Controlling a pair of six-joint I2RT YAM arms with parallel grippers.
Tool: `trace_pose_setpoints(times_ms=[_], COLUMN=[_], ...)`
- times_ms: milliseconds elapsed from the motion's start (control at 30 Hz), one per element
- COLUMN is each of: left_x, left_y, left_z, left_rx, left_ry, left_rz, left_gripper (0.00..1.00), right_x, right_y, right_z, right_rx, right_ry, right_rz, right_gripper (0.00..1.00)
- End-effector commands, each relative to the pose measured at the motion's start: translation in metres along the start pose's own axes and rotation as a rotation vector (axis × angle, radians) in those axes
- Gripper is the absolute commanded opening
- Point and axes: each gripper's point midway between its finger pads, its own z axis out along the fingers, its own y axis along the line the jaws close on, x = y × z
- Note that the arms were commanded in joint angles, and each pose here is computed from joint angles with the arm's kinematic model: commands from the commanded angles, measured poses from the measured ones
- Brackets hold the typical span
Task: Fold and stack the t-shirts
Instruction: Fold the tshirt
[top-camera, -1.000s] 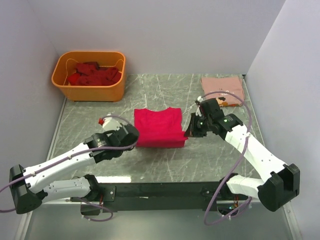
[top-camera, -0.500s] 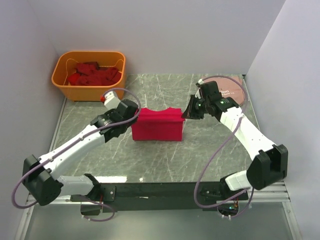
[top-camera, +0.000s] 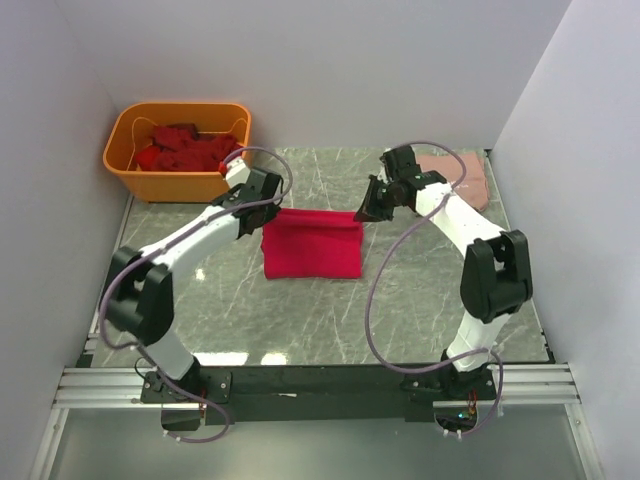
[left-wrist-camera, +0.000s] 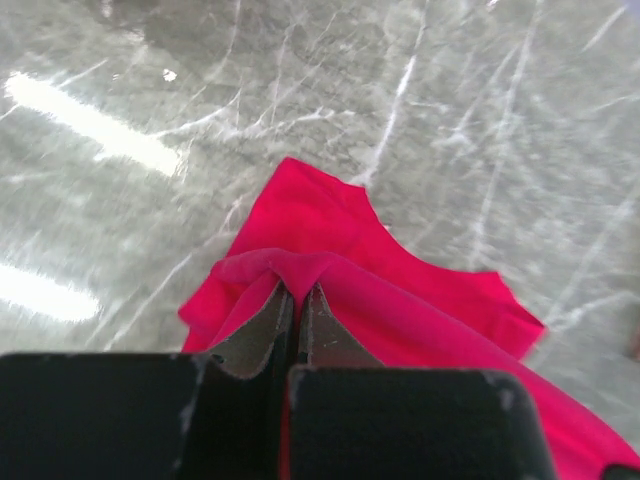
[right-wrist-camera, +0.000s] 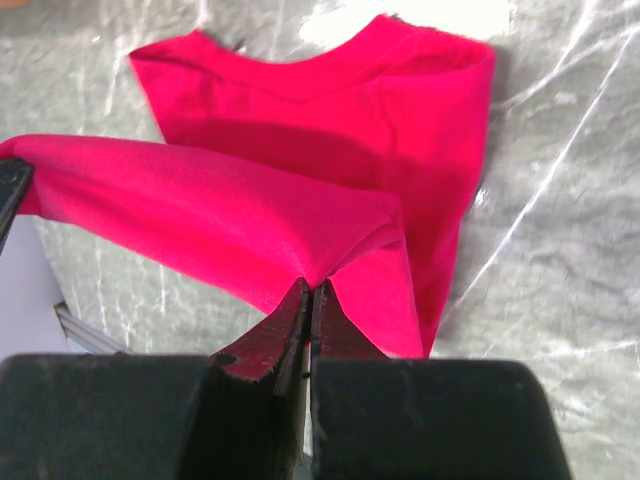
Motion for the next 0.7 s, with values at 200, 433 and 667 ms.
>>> trace_pose_setpoints(times_ms=[200, 433, 667], left_x=[-0.007, -0.013, -0.003], left_y=[-0.031, -0.028, -0.014], left_z=[0.046, 0.024, -0.028], left_rx=[0.066, 0.099, 0.217], left_ry=[0.008, 0.007, 0.045], left_rz=[0.041, 0.019, -0.007], left_gripper=[0.01, 0.01, 0.01], right_x=[-0.035, -0.018, 0.007], right_y=[-0.007, 0.002, 0.006], right_z=[0.018, -0.004, -0.044], right_rx=[0.017, -0.05, -0.097], right_ry=[-0.066, -0.075, -0.11], right_rz=[0.058, 0.025, -0.017], right_gripper=[0.0, 0.0, 0.0])
